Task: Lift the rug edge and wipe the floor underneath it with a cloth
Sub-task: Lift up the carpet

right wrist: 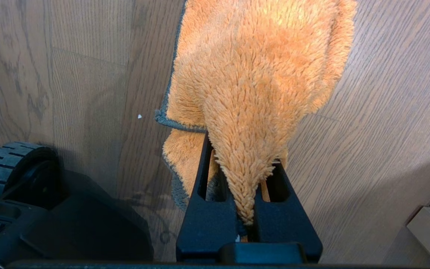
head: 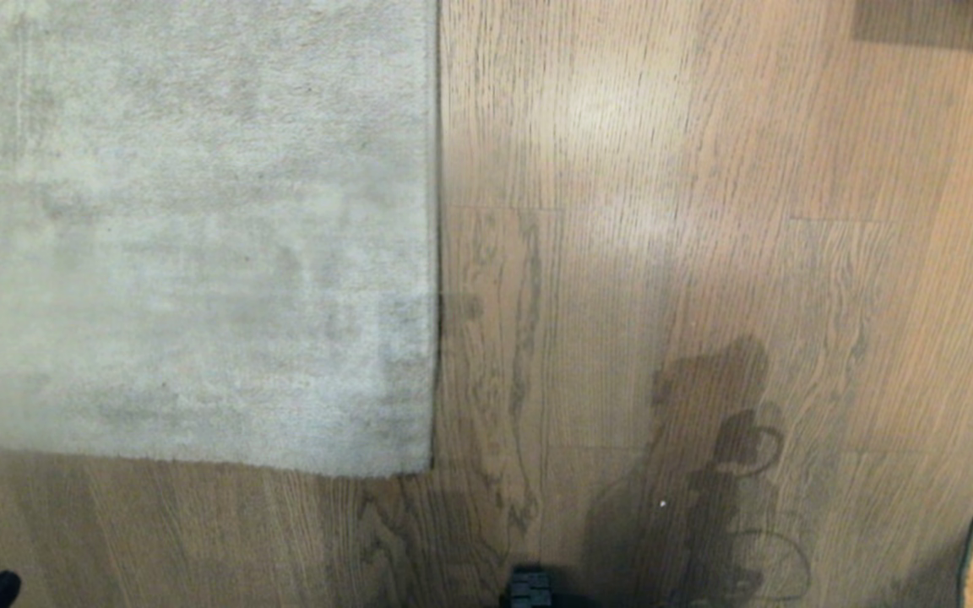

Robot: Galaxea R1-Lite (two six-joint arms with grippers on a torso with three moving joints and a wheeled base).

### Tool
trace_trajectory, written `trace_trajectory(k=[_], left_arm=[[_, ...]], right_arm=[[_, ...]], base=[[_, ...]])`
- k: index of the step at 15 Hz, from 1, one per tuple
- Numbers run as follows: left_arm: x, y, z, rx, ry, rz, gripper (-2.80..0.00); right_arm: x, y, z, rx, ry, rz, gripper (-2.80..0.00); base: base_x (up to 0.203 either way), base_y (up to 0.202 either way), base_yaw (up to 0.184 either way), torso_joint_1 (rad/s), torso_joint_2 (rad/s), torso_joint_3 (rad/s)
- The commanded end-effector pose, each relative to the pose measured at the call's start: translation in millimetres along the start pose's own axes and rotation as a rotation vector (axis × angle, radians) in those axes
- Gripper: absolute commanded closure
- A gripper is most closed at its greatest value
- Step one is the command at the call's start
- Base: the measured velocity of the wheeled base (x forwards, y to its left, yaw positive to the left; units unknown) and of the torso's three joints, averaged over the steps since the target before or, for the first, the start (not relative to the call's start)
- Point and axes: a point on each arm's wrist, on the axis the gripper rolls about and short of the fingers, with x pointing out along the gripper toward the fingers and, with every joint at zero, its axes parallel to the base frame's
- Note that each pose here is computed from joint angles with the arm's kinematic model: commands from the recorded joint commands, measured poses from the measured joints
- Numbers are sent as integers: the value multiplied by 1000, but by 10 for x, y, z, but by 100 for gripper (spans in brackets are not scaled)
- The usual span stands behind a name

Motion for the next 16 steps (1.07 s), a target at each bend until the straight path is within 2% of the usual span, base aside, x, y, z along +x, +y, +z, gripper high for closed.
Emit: trace_trajectory(k=[1, 4, 8, 13, 16], left_arm=[[252, -40, 188, 19, 123, -120, 0], [503, -117, 348, 36, 207, -189, 0], [852, -280, 559, 62, 257, -272, 0], [1329, -594, 628, 112, 382, -372, 0], [1676, -824, 617, 127, 389, -412, 0]], right_arm=[[1, 0, 1, -1, 1, 2, 0], [1, 0, 1, -1, 1, 2, 0], [1, 0, 1, -1, 1, 2, 0], [1, 0, 1, -1, 1, 2, 0], [1, 0, 1, -1, 1, 2, 0]], base=[[0, 0, 0, 0, 0, 0], [0, 0, 0, 0, 0, 0], [0, 0, 0, 0, 0, 0], [0, 0, 0, 0, 0, 0], [0, 0, 0, 0, 0, 0]])
